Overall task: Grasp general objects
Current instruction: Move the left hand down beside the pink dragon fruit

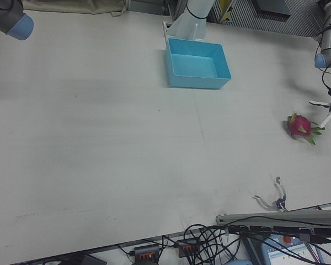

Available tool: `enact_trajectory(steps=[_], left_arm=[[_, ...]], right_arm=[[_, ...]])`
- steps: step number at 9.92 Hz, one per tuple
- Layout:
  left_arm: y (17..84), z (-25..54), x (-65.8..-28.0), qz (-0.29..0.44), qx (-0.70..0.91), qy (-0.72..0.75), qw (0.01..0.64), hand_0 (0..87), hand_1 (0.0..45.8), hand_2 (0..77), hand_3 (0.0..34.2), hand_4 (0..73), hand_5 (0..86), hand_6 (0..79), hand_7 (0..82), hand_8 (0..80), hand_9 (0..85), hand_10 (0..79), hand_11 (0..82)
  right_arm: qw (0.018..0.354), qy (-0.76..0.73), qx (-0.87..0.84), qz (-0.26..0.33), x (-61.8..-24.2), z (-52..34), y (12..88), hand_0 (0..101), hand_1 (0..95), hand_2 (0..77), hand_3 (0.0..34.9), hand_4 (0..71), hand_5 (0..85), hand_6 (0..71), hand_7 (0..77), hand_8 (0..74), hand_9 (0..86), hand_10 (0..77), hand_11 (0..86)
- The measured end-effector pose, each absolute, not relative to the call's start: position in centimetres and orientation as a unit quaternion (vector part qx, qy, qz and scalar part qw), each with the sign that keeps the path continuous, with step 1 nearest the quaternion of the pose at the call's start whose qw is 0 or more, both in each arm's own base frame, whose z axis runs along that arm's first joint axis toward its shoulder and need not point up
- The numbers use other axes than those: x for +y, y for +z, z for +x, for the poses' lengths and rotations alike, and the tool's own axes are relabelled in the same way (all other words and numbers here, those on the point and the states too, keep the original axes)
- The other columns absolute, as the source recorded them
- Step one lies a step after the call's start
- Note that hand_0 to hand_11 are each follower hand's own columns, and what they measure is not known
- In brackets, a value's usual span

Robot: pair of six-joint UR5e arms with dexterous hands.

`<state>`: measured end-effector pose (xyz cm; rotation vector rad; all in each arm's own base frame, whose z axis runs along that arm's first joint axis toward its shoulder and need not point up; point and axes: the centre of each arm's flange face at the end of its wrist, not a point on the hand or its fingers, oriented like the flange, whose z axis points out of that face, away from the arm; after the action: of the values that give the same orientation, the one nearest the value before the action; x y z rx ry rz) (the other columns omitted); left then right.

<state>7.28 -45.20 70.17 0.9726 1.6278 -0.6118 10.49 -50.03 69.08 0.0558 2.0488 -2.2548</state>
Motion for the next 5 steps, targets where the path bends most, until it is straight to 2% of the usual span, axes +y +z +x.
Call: enact_trajectory(steps=[3, 5], left_arm=[[69.6, 7.9, -45.8, 0.409, 0.688, -0.255, 0.542, 51.0, 0.0, 1.1, 29.7, 4.9, 2.2, 1.1, 1.1, 1.6, 1.1, 1.6, 1.6], [68.0, 9.7, -47.7, 0.403, 0.691, -0.251, 0.545, 51.2, 0.0, 1.1, 29.7, 4.9, 2.2, 1.1, 1.1, 1.6, 1.1, 1.6, 1.6]], right_arm=[[0.047, -0.739, 0.672, 0.018, -50.0, 10.5, 69.1, 0, 4.9, 1.6, 0.0, 0.0, 0.0, 0.0, 0.0, 0.0, 1.6, 0.0, 1.1], [0.047, -0.739, 0.672, 0.018, -50.0, 10.5, 69.1, 0, 4.9, 1.6, 0.0, 0.0, 0.0, 0.0, 0.0, 0.0, 1.6, 0.0, 1.1]])
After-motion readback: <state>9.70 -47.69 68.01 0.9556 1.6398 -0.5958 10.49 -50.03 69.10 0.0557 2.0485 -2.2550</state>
